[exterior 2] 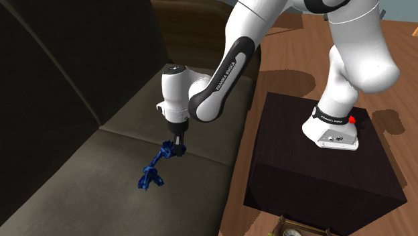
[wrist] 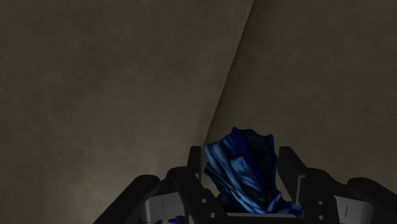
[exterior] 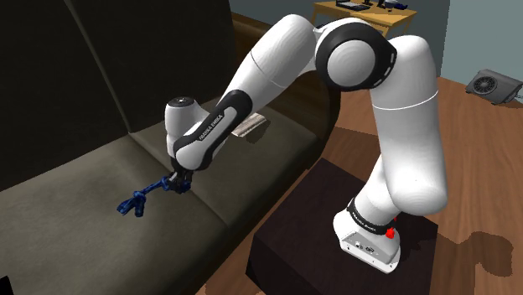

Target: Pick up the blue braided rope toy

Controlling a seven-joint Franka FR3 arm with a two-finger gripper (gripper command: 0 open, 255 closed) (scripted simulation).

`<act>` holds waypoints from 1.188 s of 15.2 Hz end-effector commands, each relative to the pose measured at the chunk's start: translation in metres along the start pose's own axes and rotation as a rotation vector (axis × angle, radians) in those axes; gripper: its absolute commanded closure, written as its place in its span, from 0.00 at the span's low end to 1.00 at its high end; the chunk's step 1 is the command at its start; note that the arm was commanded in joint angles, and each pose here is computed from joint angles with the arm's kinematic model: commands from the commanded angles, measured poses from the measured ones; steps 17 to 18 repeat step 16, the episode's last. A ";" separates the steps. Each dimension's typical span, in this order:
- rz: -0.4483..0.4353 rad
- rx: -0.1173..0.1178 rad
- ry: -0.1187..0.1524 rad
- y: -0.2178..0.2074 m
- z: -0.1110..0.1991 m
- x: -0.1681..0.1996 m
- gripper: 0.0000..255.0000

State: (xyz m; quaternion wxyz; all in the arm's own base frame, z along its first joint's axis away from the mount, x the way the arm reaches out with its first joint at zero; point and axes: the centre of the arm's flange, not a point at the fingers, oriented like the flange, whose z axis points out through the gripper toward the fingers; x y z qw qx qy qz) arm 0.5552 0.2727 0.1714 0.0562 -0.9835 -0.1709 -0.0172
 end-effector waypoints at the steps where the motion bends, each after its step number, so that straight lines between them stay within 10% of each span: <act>1: -0.001 0.001 -0.002 -0.002 -0.007 0.000 1.00; 18: -0.001 0.001 -0.002 -0.009 -0.076 0.004 1.00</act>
